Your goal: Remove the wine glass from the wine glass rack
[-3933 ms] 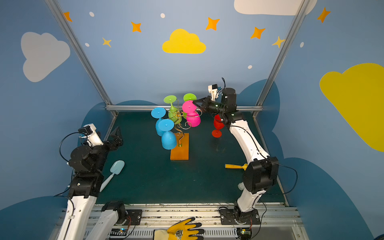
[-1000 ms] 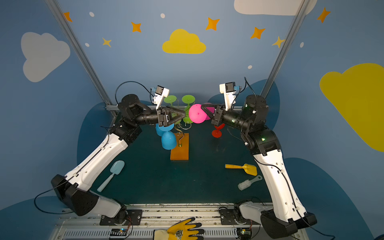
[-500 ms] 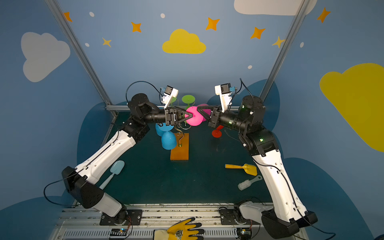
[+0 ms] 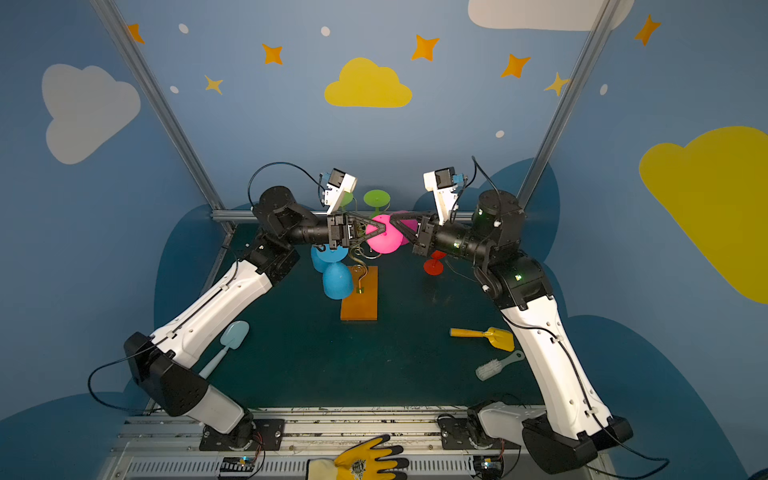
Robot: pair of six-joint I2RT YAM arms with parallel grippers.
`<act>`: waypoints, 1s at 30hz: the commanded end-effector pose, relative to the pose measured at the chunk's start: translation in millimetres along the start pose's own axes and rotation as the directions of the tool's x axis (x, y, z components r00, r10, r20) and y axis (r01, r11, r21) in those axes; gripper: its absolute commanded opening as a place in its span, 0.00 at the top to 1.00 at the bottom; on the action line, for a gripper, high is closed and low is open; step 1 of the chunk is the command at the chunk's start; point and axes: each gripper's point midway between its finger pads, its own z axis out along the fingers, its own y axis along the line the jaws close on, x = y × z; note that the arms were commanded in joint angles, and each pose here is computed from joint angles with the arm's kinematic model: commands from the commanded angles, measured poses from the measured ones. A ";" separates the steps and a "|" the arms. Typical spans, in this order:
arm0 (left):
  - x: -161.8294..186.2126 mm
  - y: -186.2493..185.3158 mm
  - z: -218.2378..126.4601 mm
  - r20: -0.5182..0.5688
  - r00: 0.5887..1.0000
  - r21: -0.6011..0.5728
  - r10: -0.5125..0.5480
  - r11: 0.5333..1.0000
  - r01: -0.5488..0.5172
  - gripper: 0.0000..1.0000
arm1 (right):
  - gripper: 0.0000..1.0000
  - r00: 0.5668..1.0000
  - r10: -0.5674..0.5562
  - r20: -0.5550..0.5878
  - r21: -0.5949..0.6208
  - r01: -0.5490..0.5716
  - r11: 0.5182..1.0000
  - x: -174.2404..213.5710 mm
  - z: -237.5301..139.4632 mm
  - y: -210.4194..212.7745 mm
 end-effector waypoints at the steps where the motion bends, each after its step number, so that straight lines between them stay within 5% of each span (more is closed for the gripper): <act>1: -7.7 -33.4 -6.5 0.013 0.998 0.061 0.063 0.996 -0.064 0.92 | 0.92 0.998 -0.055 0.039 0.003 0.055 0.999 -13.6 -5.2 8.6; 8: -17.7 -56.9 -18.9 0.042 0.997 0.108 0.072 0.991 -0.076 0.97 | 0.49 0.989 -0.136 0.058 0.111 0.129 0.985 -16.0 -23.2 2.4; 14: -25.3 -63.4 -35.7 0.087 0.994 0.100 0.065 0.992 -0.074 0.97 | 0.24 0.960 -0.267 0.087 0.221 0.242 0.945 -6.5 -43.0 -8.7; 22: -24.6 -67.5 -44.5 0.106 0.993 0.085 0.059 0.994 -0.068 0.97 | 0.16 0.878 -0.469 0.095 0.289 0.427 0.857 15.2 -38.8 -32.4; 30: -24.4 -59.6 -46.4 0.108 0.994 0.070 0.003 0.997 -0.011 0.97 | 0.14 0.741 -0.662 0.114 0.221 0.631 0.744 26.0 -18.0 -18.8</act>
